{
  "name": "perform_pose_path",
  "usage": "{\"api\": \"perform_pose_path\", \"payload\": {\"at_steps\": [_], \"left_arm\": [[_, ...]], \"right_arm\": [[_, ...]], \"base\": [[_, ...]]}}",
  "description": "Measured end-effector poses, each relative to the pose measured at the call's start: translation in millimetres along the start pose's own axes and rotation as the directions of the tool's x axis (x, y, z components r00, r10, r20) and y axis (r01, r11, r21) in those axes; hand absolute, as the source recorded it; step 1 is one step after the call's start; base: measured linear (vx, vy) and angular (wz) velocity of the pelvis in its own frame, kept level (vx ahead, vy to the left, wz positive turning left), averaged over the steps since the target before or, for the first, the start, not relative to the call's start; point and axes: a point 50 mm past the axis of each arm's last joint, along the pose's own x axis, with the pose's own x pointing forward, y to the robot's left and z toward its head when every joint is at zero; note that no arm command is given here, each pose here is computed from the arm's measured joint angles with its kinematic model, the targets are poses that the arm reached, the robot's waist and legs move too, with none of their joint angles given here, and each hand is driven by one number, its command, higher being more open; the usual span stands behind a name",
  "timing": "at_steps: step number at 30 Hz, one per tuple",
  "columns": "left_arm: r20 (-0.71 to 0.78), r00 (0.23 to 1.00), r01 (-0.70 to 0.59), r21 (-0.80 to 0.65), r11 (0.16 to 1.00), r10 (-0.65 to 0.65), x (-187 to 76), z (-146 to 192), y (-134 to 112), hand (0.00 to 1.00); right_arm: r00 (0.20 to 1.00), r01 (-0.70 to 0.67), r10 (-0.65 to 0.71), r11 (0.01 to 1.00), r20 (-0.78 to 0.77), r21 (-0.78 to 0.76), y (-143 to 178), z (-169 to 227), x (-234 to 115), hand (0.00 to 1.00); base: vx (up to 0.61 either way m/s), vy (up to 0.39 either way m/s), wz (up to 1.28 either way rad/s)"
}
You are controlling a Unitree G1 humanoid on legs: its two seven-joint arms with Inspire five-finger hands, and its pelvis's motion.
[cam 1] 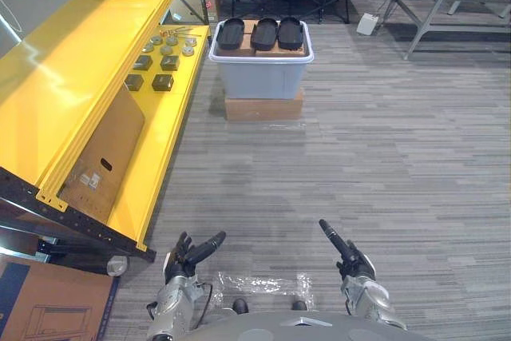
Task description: Walk over and take three plastic housings, then place them on the shelf
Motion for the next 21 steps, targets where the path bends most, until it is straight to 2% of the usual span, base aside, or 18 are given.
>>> {"api": "perform_pose_path", "payload": {"at_steps": [8, 15, 21], "left_arm": [[0.036, 0.997, 0.066, 0.114, 0.991, -0.071, -4, 4, -13, 1.00], [0.035, 0.997, 0.066, 0.128, 0.990, -0.072, -4, 6, -13, 1.00], [0.046, 0.993, 0.097, 0.150, 0.984, -0.105, -4, 9, -23, 1.00]], "right_arm": [[1.000, 0.015, -0.015, 1.000, 0.008, 0.019, -3, 1, 0, 1.00], [1.000, 0.021, -0.021, 1.000, 0.004, 0.022, -5, -1, -2, 1.00], [0.999, 0.035, -0.034, 0.998, -0.020, 0.053, -7, -12, -6, 1.00]], "base": [[-0.05, 0.055, 0.00], [-0.05, 0.062, -0.03], [0.06, -0.002, 0.05]]}}
